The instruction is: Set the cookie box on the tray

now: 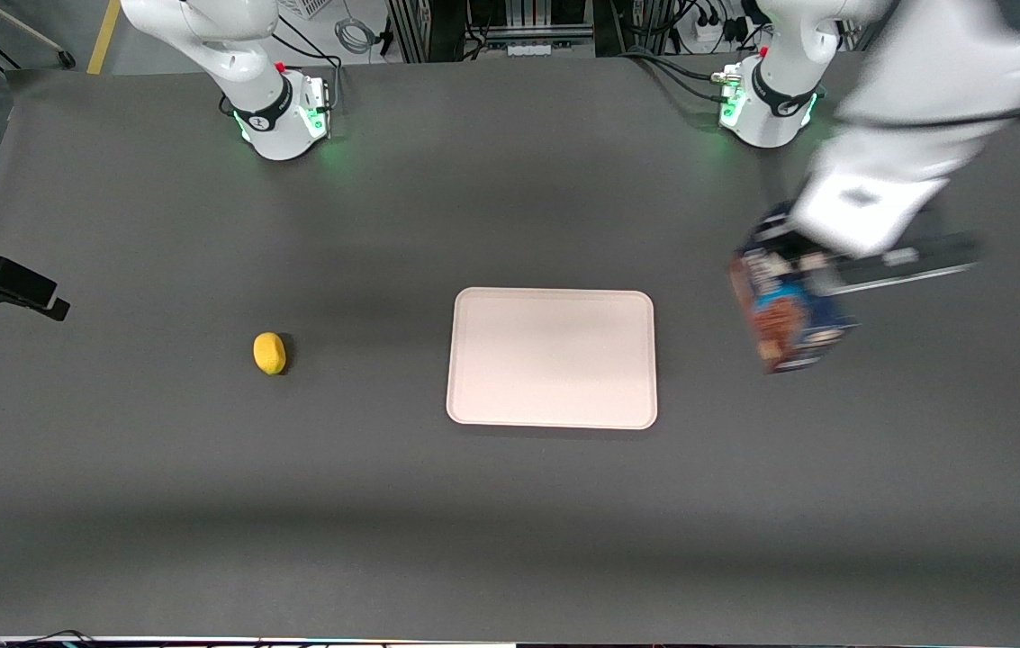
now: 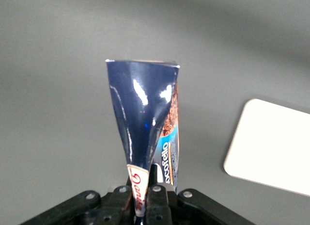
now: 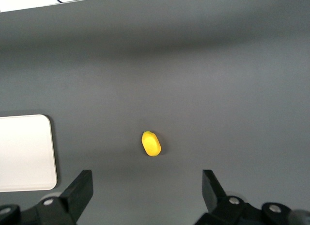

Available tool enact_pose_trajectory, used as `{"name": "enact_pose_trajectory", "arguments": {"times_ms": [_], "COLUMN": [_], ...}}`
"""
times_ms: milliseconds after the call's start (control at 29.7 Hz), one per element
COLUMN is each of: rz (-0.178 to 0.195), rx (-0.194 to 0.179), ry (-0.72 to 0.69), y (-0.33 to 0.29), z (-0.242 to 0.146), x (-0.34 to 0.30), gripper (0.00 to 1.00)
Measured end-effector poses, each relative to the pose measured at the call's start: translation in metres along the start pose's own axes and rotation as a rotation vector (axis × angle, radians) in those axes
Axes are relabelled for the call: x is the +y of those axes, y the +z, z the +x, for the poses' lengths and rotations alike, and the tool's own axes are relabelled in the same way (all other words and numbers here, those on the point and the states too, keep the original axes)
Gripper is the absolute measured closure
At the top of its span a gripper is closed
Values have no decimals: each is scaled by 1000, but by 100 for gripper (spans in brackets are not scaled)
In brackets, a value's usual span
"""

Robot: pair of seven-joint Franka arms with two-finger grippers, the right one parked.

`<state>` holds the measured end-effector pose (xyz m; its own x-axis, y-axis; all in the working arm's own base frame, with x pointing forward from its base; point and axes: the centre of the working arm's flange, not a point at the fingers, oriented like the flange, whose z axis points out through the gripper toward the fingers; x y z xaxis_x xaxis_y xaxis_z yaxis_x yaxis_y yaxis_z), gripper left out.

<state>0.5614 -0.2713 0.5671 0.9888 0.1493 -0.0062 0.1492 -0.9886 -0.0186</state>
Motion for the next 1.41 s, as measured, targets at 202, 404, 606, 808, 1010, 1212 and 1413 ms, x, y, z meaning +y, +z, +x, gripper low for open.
{"name": "enact_pose_trajectory", "arguments": {"times_ms": [202,404,606,808,1010,1212,1413], "rz": [6,12,31,42,44,44,37], "rx": [-51,-104,-158,-182,-182,-179,-155], "ry": [40,69,110,139,147,145,114], "y": [89,182,252,284,286,284,252], "z": [26,44,37,18,13,14,23], "x": [33,53,73,81,82,82,69], "gripper": [91,91,91,91,80,50,19]}}
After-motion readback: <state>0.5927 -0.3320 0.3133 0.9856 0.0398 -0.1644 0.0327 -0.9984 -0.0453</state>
